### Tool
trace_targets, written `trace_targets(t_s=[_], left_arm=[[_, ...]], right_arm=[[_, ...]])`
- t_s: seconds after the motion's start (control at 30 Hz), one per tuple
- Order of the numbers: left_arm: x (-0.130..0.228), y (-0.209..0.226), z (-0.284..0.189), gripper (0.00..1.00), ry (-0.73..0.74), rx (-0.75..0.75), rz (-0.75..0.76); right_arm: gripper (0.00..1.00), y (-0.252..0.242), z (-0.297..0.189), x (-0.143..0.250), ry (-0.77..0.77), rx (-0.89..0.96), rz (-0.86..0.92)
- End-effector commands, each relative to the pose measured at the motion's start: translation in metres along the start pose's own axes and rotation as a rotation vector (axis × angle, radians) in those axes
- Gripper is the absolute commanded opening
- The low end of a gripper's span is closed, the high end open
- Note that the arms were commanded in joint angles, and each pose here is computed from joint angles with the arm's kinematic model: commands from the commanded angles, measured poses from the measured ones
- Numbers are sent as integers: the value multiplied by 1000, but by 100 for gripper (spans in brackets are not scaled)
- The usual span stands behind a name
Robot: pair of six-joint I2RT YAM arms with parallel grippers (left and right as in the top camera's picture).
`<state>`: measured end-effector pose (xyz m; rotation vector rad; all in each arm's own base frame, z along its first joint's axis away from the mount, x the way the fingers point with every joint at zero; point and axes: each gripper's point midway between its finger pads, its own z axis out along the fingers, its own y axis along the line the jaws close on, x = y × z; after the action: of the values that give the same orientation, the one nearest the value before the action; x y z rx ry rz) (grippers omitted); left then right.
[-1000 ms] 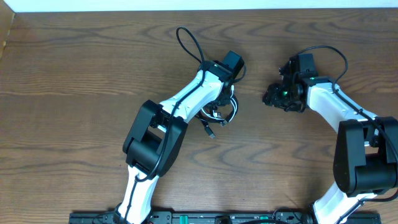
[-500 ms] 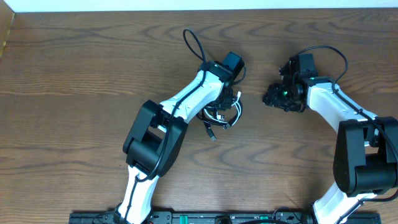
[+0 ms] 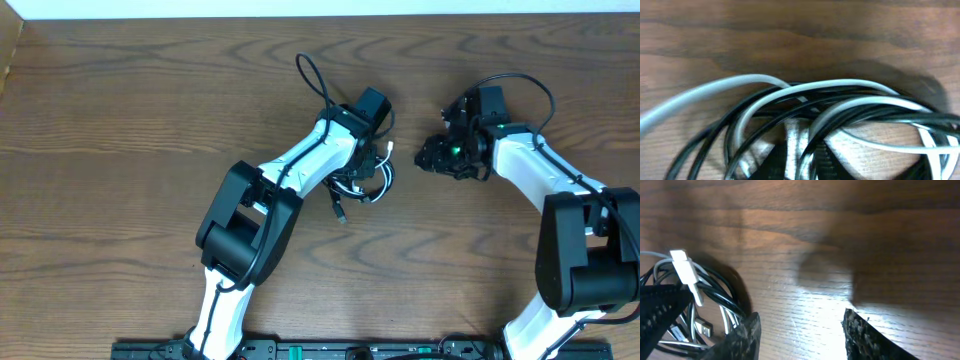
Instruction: Untangle cables
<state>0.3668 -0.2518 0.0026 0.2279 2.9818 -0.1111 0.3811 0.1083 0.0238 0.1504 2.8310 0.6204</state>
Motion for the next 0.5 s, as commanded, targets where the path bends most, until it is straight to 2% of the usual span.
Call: trace_targets(t_s=[0.0,0.2,0.37,0.47], left_arm=[[22,4,16,8,78,-8,70],[17,4,2,8,55,2,101],[0,0,-31,7,-32,37,119],[-8,0,-54,7,-84,57,119]], right_arm=[[49,8,6,7,23,-28,-33],[52,34,3,10,36,-183,-174],[53,39,2,12,37,-210,-230],[50,54,-2,16,45,-306,-282]])
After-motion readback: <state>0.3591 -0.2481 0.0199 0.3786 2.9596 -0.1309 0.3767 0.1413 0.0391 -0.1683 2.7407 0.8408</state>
